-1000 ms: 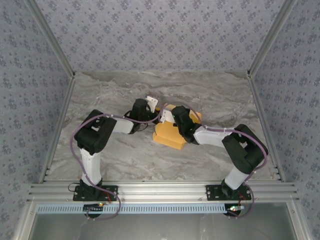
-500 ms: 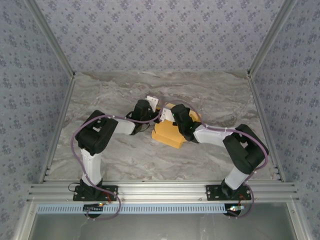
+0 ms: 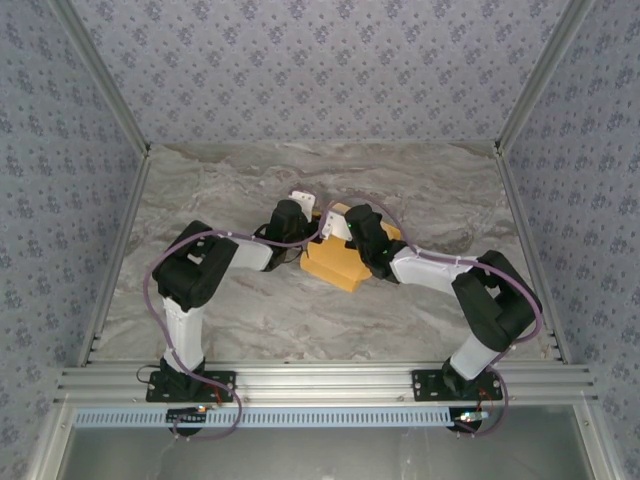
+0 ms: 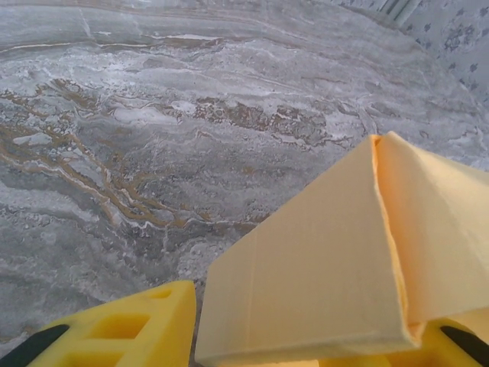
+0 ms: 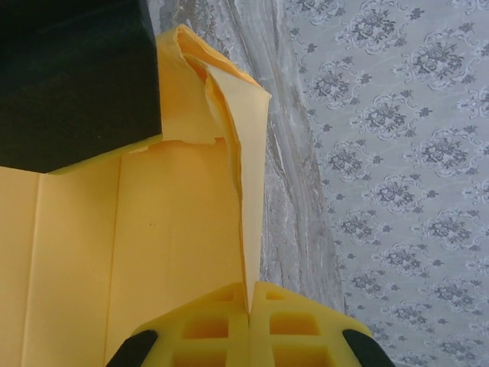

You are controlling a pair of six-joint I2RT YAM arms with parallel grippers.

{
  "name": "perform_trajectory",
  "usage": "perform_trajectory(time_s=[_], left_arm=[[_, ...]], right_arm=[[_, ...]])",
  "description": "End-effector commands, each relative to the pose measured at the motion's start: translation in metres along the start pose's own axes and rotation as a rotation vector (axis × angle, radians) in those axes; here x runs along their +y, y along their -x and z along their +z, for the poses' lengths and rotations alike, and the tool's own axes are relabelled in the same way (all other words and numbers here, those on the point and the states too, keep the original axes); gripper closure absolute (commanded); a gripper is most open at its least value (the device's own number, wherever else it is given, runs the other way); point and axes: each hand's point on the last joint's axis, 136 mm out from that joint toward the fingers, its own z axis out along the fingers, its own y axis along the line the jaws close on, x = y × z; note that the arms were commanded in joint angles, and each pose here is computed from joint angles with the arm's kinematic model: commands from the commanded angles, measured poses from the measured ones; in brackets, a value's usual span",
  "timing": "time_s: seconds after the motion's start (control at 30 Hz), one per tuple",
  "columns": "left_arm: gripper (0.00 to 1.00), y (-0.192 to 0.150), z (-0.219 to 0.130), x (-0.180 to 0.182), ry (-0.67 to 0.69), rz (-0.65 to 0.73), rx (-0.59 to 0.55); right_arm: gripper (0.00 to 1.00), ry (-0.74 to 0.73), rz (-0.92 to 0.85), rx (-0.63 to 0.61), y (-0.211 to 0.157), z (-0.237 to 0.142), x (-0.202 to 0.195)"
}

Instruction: Fold the paper box

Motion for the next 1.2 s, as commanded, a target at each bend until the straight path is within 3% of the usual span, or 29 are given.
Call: perform_trajectory(time_s=[0.0,0.13,0.3,0.47,0.7,1.17], left_arm=[[0.58,0.014,0.002,0.009,0.005,-0.023,-0.075],[0.62,0.009,0.003,-0.004,-0.079,-0.004,-0.052],[0.74,-0.005,-0.004,-0.005,-0.092,0.026,0.001],[0.79,-0.016,-0.010,-0.005,-0.095,0.068,0.064],[0.70,-0.023,-0.012,-0.004,-0.096,0.121,0.103],[0.48,-0.009,-0.020,-0.010,-0.145,0.233,0.008]], right_arm=[[1.00,0.043,0.019,-0.026,0.008,-0.005,0.003],[1.00,0.018,0.036,0.009,0.004,0.000,-0.003],[0.96,0.011,0.066,0.012,0.001,0.000,-0.009],[0.96,0.011,0.048,0.022,-0.005,0.001,-0.010],[1.00,-0.041,-0.075,0.015,-0.002,0.005,0.001],[1.00,-0.053,-0.175,0.006,-0.003,0.009,0.014]])
